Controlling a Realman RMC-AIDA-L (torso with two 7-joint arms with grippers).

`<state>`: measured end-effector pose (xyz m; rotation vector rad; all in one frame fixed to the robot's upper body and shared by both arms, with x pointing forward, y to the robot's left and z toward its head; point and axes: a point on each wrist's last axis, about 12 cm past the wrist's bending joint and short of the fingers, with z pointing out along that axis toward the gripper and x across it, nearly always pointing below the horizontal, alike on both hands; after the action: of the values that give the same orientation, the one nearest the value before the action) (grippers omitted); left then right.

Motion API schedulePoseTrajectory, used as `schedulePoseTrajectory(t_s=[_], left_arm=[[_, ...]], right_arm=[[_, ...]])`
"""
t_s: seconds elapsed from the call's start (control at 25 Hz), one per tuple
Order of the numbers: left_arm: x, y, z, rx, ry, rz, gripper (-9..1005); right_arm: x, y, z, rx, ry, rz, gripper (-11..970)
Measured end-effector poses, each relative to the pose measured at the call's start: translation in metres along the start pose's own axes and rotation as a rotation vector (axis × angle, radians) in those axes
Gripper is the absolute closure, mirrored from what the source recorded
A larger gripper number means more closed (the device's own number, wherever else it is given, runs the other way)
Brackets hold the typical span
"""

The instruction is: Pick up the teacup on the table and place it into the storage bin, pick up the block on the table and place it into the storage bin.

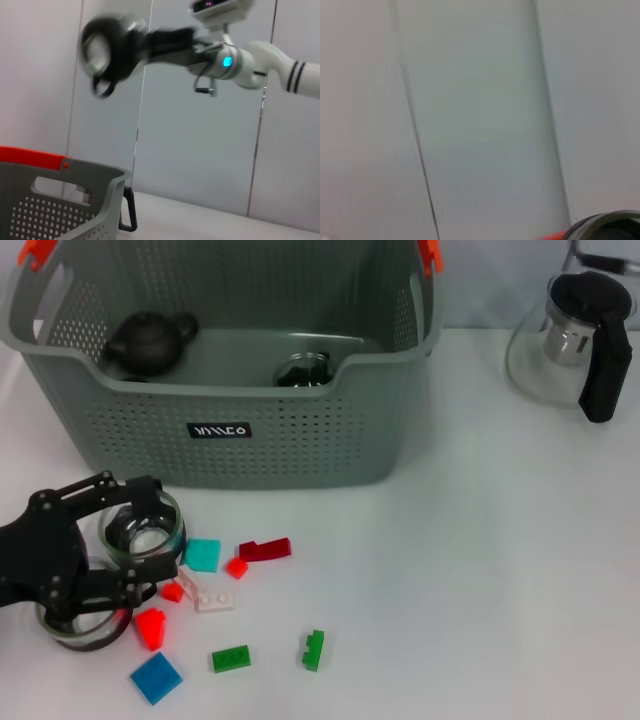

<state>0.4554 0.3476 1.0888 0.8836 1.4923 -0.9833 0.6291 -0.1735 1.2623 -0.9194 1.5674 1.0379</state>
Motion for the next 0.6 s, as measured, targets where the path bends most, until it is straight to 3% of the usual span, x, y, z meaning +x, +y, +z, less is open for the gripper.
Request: schedulePoseTrajectory(t_s=[0.08, 0.12, 0.4, 0.6], left_arm=[[0.001, -0.001, 0.0, -0.004, -0.001, -0.003, 132], [0.001, -0.001, 0.0, -0.004, -0.001, -0.003, 132], [0.002, -0.002, 0.002, -0.003, -0.008, -0.01, 132], [0.004, -0.004, 0.003, -0.01, -0.014, -0.015, 132]], right_arm=[[-0.008, -0.004, 0.033, 0.065, 0.163, -0.031, 894], [-0.008, -0.004, 0.033, 0.065, 0.163, -0.031, 894], [-0.021, -0.004, 0.093, 0.23, 0.481, -0.149, 895], [-0.008, -0.007, 0.123, 0.334, 0.599, -0.24, 889]])
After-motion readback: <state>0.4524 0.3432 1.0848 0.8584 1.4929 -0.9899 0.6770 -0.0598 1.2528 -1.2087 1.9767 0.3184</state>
